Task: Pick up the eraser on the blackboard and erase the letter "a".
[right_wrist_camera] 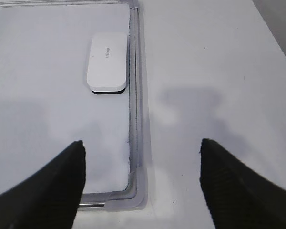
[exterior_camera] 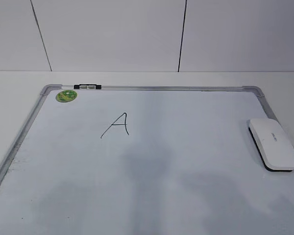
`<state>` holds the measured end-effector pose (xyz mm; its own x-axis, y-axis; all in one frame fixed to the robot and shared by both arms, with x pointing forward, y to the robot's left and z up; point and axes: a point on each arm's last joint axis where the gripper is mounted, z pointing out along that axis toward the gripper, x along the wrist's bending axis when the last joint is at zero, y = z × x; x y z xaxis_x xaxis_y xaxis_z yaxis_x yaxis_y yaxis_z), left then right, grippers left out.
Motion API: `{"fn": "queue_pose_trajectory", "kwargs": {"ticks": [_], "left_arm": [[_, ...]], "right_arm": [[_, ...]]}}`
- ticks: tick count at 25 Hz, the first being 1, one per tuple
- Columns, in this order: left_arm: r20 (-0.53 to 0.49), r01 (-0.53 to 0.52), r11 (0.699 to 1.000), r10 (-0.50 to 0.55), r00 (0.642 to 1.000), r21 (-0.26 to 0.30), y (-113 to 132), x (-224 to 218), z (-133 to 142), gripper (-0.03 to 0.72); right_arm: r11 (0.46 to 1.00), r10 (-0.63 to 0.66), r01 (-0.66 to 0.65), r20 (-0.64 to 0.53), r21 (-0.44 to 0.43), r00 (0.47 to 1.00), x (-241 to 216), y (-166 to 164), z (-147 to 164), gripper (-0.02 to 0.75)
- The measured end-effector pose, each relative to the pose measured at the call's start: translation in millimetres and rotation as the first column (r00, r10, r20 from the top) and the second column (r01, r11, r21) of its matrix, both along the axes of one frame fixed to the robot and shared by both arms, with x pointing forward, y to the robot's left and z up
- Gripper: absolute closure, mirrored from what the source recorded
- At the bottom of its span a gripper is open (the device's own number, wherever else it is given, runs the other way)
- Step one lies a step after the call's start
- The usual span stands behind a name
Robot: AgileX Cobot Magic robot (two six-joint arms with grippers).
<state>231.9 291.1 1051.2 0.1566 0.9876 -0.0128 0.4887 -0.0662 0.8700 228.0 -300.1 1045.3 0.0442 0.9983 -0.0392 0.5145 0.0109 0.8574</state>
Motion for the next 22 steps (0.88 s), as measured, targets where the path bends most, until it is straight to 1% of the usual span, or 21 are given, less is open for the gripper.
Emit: {"fn": "queue_pose_trajectory", "kwargs": {"ticks": [22], "left_arm": [[0.000, 0.000, 1.000, 0.000, 1.000, 0.000, 0.0, 0.0, 0.0, 0.276]], "right_arm": [[1.000, 0.000, 0.000, 0.000, 0.000, 1.000, 0.0, 0.0, 0.0, 0.146]]}}
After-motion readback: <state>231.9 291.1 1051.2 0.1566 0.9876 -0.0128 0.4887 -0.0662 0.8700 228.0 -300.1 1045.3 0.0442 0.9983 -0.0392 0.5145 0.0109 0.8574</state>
